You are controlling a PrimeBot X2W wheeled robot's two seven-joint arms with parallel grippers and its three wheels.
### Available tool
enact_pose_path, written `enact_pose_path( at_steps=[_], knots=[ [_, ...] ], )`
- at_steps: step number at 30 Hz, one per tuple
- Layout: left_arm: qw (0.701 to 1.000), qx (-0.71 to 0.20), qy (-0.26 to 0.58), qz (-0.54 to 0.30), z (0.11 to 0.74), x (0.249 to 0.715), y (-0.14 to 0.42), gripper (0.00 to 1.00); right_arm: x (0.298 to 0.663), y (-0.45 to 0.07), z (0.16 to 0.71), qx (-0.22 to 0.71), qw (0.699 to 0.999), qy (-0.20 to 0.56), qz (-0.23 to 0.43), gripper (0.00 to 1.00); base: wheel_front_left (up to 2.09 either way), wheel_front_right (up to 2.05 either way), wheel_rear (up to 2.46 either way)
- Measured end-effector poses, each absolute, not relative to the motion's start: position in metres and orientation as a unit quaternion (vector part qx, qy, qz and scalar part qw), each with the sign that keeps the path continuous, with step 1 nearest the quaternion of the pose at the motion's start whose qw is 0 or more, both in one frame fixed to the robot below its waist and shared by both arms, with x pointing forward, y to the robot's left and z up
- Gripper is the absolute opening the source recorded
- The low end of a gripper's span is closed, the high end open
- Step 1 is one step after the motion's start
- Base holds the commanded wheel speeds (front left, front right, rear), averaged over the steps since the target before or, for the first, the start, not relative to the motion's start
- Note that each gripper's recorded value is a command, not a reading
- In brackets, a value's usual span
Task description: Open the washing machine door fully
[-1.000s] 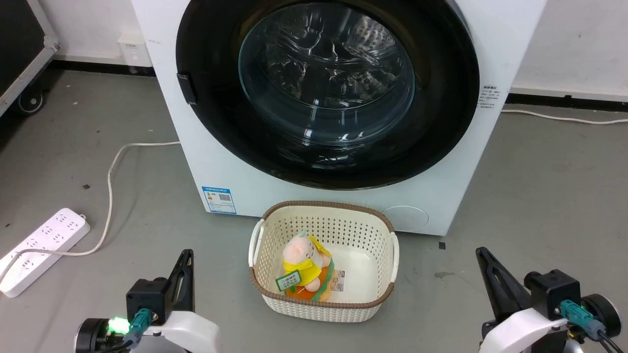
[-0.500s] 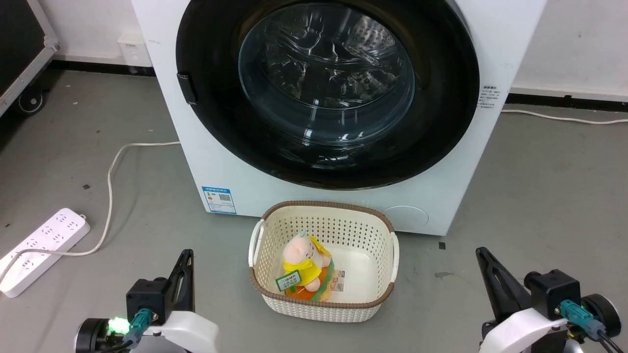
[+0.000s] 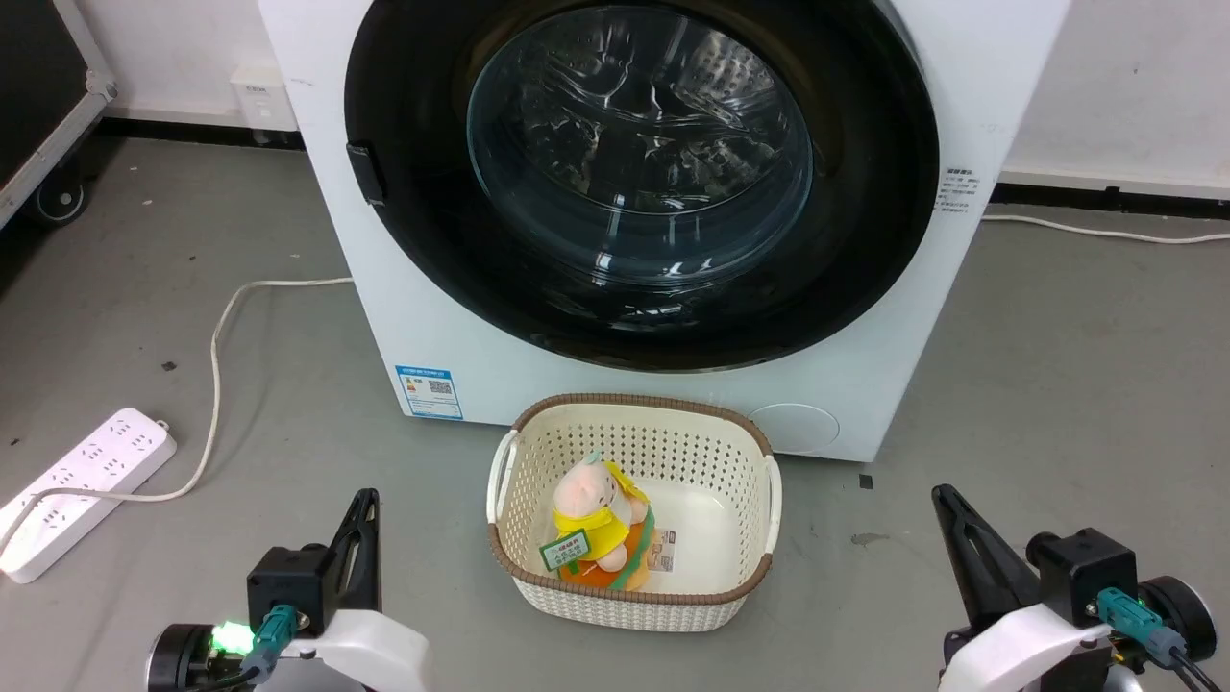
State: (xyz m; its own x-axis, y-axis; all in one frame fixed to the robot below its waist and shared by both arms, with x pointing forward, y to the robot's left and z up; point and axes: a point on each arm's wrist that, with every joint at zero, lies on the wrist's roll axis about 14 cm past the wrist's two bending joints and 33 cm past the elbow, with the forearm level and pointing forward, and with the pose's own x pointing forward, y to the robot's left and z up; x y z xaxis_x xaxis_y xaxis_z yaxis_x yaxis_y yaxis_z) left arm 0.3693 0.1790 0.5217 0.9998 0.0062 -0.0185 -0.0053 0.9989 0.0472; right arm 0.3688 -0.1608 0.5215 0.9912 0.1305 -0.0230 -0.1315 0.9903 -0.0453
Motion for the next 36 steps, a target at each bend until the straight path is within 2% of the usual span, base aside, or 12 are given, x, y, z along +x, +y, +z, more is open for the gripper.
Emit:
enact_pose_path(
  at_steps=[12,13,36],
  knots=[
    [1.0,0.024,0.009,0.003,0.5217,0.3693,0.1789,0.0,0.3688,-0.1609,0.5215,-0.023,0.998,0.01,0.065,0.0,0.0,0.0,0.0],
    [1.0,0.024,0.01,0.003,0.5215,0.3692,0.1791,1.0,0.3687,-0.1608,0.5215,-0.023,0.998,0.01,0.066,1.0,0.0,0.0,0.0],
    [1.0,0.023,-0.006,-0.006,0.5262,0.3682,0.1711,1.0,0.3672,-0.1614,0.5276,-0.012,0.998,-0.008,0.065,1.0,0.0,0.0,0.0]
  ],
)
